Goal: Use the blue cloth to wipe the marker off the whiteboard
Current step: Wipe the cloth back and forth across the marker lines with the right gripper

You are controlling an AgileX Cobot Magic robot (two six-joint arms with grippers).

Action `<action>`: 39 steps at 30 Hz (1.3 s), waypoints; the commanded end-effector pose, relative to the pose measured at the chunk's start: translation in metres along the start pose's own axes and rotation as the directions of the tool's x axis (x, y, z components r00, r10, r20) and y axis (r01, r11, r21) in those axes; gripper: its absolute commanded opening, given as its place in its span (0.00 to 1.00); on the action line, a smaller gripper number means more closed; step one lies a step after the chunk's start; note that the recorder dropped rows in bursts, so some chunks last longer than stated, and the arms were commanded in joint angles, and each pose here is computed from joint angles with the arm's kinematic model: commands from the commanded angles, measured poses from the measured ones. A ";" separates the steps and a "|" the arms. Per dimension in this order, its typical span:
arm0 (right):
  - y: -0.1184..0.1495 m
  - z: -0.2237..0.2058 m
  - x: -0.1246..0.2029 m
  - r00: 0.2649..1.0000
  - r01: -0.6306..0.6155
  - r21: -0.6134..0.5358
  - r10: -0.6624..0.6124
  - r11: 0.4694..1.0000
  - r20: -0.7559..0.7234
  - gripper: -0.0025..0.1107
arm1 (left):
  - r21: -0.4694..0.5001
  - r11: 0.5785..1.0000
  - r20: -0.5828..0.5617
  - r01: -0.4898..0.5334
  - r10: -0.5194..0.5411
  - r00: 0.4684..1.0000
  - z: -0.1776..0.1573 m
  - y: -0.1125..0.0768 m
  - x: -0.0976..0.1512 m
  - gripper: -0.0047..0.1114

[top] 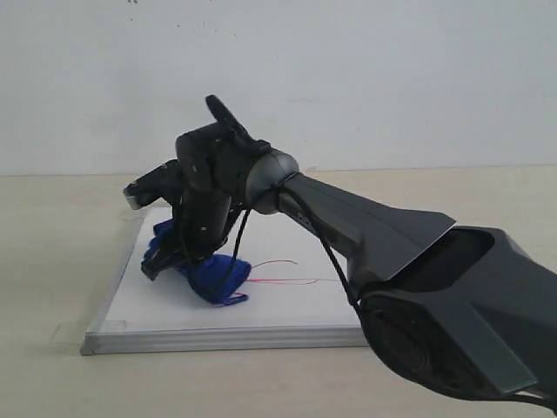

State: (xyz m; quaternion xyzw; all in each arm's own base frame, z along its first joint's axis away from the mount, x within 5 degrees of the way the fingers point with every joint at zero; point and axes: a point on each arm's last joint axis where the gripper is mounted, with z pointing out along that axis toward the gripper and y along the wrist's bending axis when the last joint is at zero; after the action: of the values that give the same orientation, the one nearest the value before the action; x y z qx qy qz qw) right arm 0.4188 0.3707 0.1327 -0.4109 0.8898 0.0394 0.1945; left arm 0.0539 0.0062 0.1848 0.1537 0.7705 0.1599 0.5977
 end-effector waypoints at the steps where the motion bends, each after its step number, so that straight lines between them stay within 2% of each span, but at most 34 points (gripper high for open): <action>1: -0.058 0.011 0.025 0.984 -0.055 0.362 0.112 0.930 -0.138 0.02 | -0.002 1.000 0.002 -0.003 0.003 1.000 0.000 0.000 0.001 0.07; 4: -0.061 0.011 0.026 0.982 -0.084 0.337 0.136 0.938 -0.134 0.02 | -0.002 1.000 0.002 -0.003 0.003 1.000 0.000 0.000 0.001 0.07; 6: -0.054 0.013 0.025 0.983 -0.078 0.274 0.121 0.958 -0.142 0.02 | -0.002 1.000 0.002 -0.003 0.003 1.000 0.000 0.000 0.001 0.07; 8: -0.040 0.016 0.024 0.987 -0.038 0.125 0.057 0.991 -0.151 0.02 | -0.002 1.000 0.002 -0.003 0.003 1.000 0.000 0.000 0.001 0.07; 10: -0.020 0.016 0.021 0.993 0.030 -0.109 -0.042 0.994 -0.114 0.02 | -0.002 1.000 0.002 -0.003 0.003 1.000 0.000 0.000 0.001 0.07; 13: 0.010 0.009 0.011 0.995 0.102 -0.416 -0.100 0.904 0.026 0.02 | -0.002 1.000 0.002 -0.003 0.003 1.000 0.000 0.000 0.001 0.07; 16: 0.028 0.001 0.004 0.985 0.165 -0.556 -0.105 0.815 0.139 0.02 | -0.002 1.000 0.002 -0.003 0.003 1.000 0.000 0.000 0.001 0.07; 18: 0.033 -0.001 0.002 0.982 0.177 -0.575 -0.106 0.799 0.155 0.02 | -0.002 1.000 0.002 -0.003 0.003 1.000 0.000 0.000 0.001 0.07; 20: 0.031 0.001 0.004 0.981 0.186 -0.551 -0.126 0.813 0.146 0.02 | -0.002 1.000 0.002 -0.003 0.003 1.000 0.000 0.000 0.001 0.07; 23: 0.016 0.009 0.011 0.991 0.127 -0.406 -0.128 0.905 0.027 0.02 | -0.002 1.000 0.002 -0.003 0.003 1.000 0.000 0.000 0.001 0.07; 25: -0.003 0.015 0.017 0.994 0.042 -0.206 -0.061 0.978 -0.085 0.02 | -0.002 1.000 0.002 -0.003 0.003 1.000 0.000 0.000 0.001 0.07; 26: -0.013 0.016 0.019 0.992 0.001 -0.085 -0.011 0.996 -0.123 0.02 | -0.002 1.000 0.002 -0.003 0.003 1.000 0.000 0.000 0.001 0.07; 28: -0.032 0.015 0.022 0.984 -0.084 0.131 0.102 0.988 -0.142 0.02 | -0.002 1.000 0.002 -0.003 0.003 1.000 0.000 0.000 0.001 0.07; 30: -0.051 0.011 0.023 0.976 -0.146 0.353 0.193 0.924 -0.103 0.02 | -0.002 1.000 0.002 -0.003 0.003 1.000 0.000 0.000 0.001 0.07; 31: -0.052 0.011 0.023 0.975 -0.148 0.362 0.196 0.920 -0.100 0.02 | -0.002 1.000 0.002 -0.003 0.003 1.000 0.000 0.000 0.001 0.07; 33: -0.045 0.013 0.023 0.974 -0.156 0.288 0.196 0.945 -0.113 0.02 | -0.002 1.000 0.002 -0.003 0.003 1.000 0.000 0.000 0.001 0.07; 34: -0.032 0.015 0.022 0.983 -0.102 0.138 0.121 0.985 -0.140 0.02 | -0.002 1.000 0.002 -0.003 0.003 1.000 0.000 0.000 0.001 0.07; 35: -0.023 0.016 0.020 0.990 -0.059 0.031 0.062 0.998 -0.126 0.02 | -0.002 1.000 0.002 -0.003 0.003 1.000 0.000 0.000 0.001 0.07; 36: -0.006 0.016 0.015 0.996 0.039 -0.169 -0.051 0.985 -0.067 0.02 | -0.002 1.000 0.002 -0.003 0.003 1.000 0.000 0.000 0.001 0.07; 37: 0.004 0.013 0.013 0.995 0.091 -0.282 -0.101 0.955 -0.021 0.02 | -0.002 1.000 0.002 -0.003 0.003 1.000 0.000 0.000 0.001 0.07; 38: 0.021 0.007 0.008 0.985 0.173 -0.458 -0.154 0.872 0.078 0.02 | -0.002 1.000 0.002 -0.003 0.003 1.000 0.000 0.000 0.001 0.07; 39: 0.030 0.002 0.004 0.968 0.245 -0.533 -0.180 0.810 0.173 0.02 | -0.002 1.000 0.002 -0.003 0.003 1.000 0.000 0.000 0.001 0.07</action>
State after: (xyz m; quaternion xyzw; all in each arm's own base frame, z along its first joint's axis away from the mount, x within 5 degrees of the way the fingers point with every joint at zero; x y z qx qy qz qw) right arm 0.4257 0.3575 0.1355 -0.4884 0.8449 0.1475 0.1610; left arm 0.0539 0.0062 0.1848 0.1537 0.7705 0.1599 0.5977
